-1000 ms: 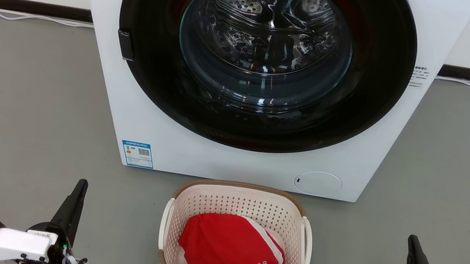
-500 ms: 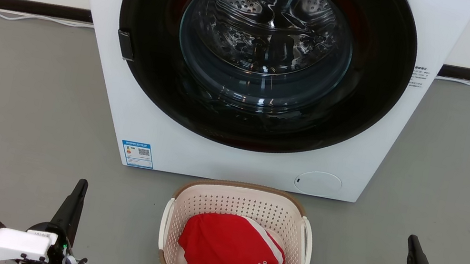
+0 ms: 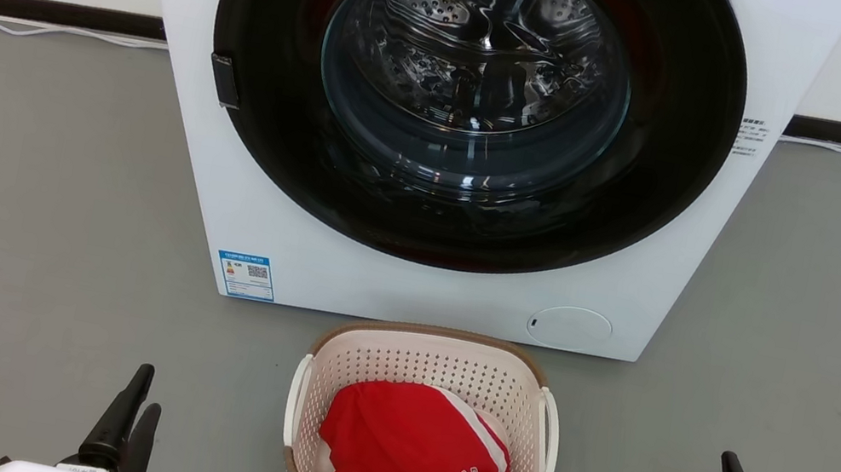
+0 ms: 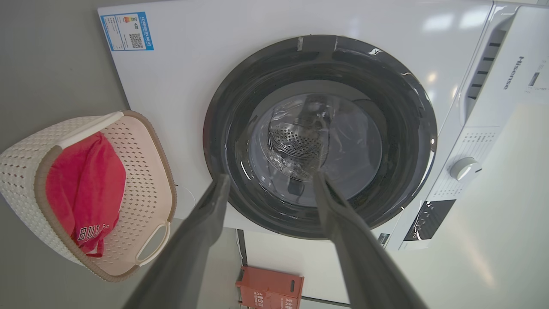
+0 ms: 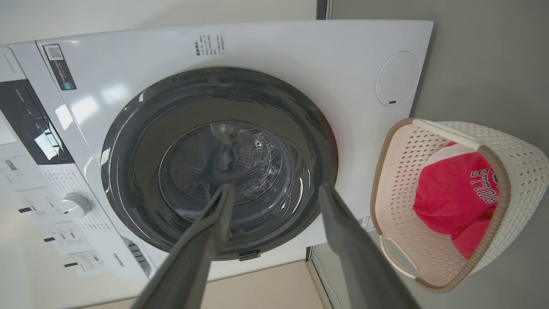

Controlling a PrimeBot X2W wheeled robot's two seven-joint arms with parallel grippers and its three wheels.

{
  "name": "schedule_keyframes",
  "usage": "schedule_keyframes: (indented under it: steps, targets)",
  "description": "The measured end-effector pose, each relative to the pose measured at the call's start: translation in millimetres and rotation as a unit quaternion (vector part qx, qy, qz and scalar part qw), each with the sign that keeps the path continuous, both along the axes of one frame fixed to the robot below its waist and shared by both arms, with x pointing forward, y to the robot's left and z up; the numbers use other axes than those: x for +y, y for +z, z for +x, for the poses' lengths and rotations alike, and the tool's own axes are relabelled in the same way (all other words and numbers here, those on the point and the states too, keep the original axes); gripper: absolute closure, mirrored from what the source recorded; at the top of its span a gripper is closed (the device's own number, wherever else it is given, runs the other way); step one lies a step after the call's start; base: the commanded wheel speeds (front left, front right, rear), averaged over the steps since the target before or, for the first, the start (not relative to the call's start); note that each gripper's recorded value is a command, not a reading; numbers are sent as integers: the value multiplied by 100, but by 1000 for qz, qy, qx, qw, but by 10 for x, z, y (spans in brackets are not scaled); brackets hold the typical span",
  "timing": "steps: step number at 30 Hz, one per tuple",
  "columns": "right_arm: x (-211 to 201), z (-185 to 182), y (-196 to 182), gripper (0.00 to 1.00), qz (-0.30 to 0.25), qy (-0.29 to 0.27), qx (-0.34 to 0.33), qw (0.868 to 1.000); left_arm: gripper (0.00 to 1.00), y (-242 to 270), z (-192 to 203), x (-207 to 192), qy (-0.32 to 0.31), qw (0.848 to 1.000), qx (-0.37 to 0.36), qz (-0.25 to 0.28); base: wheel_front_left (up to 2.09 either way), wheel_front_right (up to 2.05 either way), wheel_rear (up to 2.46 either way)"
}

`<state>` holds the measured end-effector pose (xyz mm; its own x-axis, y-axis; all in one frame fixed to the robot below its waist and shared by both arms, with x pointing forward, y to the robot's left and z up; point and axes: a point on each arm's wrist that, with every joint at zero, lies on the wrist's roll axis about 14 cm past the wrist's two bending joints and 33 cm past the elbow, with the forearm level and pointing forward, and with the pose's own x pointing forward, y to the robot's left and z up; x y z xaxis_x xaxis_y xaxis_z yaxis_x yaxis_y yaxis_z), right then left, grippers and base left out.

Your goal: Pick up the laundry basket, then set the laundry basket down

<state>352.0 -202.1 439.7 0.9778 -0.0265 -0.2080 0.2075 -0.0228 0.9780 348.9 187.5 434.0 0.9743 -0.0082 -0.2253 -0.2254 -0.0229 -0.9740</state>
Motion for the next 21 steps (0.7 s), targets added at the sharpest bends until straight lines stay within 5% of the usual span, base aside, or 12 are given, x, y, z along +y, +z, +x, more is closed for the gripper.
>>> schedule_keyframes:
  steps: [21]
  targets:
    - [60, 16, 7, 0, -66, 11, 3, 998, 0, 11, 13, 21, 9, 999, 0, 39, 0, 0, 0]
